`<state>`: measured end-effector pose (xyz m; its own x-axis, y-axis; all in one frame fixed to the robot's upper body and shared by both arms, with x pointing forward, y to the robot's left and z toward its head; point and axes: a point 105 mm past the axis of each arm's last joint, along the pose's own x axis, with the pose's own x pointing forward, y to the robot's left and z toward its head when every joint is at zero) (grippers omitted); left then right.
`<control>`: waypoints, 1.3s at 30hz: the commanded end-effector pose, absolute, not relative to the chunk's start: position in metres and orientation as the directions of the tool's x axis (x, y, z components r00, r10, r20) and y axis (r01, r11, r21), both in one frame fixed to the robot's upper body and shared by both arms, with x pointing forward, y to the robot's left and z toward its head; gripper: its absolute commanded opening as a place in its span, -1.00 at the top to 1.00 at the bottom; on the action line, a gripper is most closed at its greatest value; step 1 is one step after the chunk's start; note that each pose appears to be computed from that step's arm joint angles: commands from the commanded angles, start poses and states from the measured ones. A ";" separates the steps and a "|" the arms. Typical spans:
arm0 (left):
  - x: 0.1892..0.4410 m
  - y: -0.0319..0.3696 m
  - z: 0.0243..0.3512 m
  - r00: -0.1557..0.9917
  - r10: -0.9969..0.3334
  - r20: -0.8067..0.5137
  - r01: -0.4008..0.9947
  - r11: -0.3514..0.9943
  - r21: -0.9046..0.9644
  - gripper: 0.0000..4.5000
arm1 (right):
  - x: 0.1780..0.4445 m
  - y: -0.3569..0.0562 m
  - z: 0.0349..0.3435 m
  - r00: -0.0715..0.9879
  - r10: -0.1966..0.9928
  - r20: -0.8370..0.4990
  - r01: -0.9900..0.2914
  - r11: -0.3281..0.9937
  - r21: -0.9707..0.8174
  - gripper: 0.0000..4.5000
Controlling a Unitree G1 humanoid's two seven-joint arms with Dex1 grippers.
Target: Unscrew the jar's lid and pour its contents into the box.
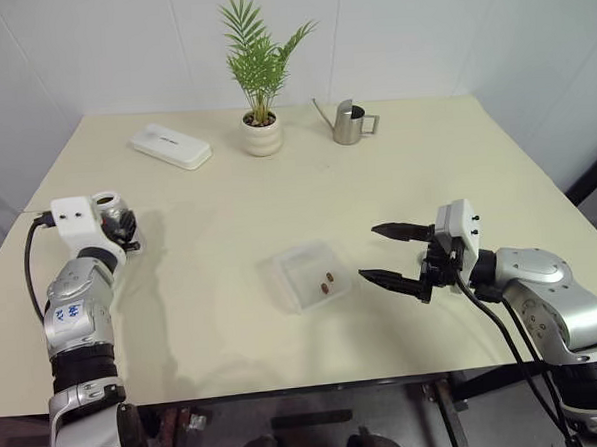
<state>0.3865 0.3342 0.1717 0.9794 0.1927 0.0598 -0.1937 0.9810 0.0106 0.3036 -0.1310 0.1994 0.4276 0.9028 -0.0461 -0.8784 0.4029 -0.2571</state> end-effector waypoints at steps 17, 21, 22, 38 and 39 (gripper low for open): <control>0.326 0.364 0.163 0.979 0.145 0.140 -0.165 0.976 0.144 -0.99 | 0.300 -0.128 0.219 0.408 0.911 0.052 -0.863 0.404 -0.303 -1.00; 0.301 0.373 0.153 0.995 0.087 0.052 -0.097 0.960 0.261 -0.99 | 0.298 -0.128 0.220 0.395 0.917 0.056 -0.867 0.392 -0.308 -1.00; 0.297 0.372 0.151 0.998 0.058 0.027 -0.064 0.952 0.301 -0.99 | 0.298 -0.128 0.220 0.390 0.919 0.053 -0.869 0.387 -0.310 -1.00; 0.272 0.221 0.200 0.607 -0.788 -0.103 0.673 0.441 0.594 -0.99 | 0.299 -0.161 0.216 0.455 0.890 -0.023 -0.850 0.426 -0.311 -1.00; 0.276 0.214 0.204 0.574 -0.813 -0.095 0.692 0.420 0.587 -0.99 | 0.298 -0.163 0.215 0.457 0.889 -0.028 -0.847 0.425 -0.320 -1.00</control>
